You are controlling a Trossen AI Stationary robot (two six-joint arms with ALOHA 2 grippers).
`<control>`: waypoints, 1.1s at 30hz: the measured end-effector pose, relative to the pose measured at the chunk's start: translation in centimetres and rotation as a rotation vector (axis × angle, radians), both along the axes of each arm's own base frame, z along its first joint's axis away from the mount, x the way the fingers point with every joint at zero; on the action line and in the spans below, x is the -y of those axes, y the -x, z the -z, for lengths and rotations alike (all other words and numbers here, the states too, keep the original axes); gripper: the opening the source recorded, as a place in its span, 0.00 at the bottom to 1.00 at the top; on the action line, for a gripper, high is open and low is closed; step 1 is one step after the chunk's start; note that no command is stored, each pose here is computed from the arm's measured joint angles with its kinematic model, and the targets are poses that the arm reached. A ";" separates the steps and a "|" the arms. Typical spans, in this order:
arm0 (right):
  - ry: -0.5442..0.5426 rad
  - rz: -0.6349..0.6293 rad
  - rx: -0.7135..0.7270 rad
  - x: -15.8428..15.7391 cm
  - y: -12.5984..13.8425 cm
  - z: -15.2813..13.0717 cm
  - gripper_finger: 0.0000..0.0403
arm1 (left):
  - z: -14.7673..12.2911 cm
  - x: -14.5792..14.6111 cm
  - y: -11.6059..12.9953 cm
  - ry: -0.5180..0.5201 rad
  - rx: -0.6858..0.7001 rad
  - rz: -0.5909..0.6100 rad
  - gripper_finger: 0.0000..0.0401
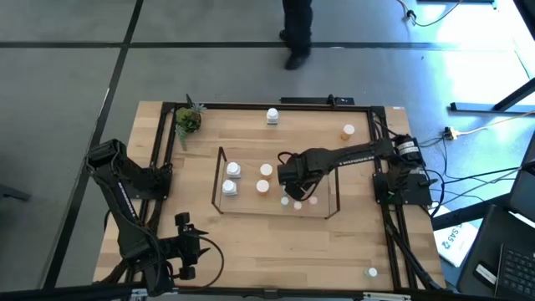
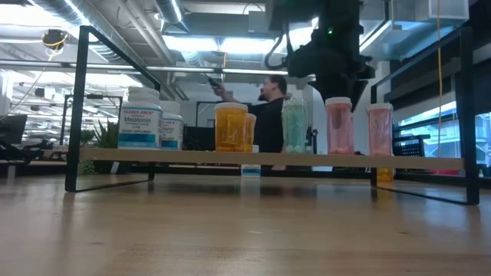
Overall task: Pick and place medicine bottles onto shelf by color
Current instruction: Adjust the pink pill bottles on the shelf
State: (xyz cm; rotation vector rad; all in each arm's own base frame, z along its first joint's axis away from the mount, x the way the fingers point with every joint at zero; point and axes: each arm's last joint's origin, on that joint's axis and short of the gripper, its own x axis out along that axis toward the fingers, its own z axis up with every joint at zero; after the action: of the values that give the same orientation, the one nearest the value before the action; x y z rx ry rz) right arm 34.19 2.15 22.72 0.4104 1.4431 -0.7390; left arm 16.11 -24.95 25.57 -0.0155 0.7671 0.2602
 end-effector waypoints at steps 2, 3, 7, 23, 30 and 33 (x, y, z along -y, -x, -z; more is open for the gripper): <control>-0.001 -0.009 -0.005 0.4 0.0 0.0 0.32 | 0.0 0.0 0.0 0.000 0.000 0.000 0.51; 0.000 -0.005 -0.006 0.6 0.0 0.0 0.32 | 0.0 0.0 0.0 0.000 0.000 0.000 0.51; -0.001 -0.026 -0.013 0.9 0.0 0.0 0.32 | 0.0 0.0 0.0 0.000 0.000 0.000 0.51; 0.015 0.020 -0.010 1.6 0.0 0.0 0.32 | 0.0 0.0 0.0 0.000 0.000 0.000 0.51; 0.021 0.020 -0.009 1.6 0.0 -0.1 0.32 | 0.0 0.0 0.0 0.000 0.000 0.000 0.51; 0.003 0.022 -0.009 1.6 0.0 0.0 0.32 | 0.0 0.0 0.0 0.000 0.000 0.000 0.51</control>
State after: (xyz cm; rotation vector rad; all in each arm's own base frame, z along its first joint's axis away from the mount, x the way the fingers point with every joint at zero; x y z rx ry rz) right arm 34.21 0.58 22.76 0.4219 1.4476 -0.7609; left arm 16.10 -24.96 25.57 -0.0157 0.7670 0.2599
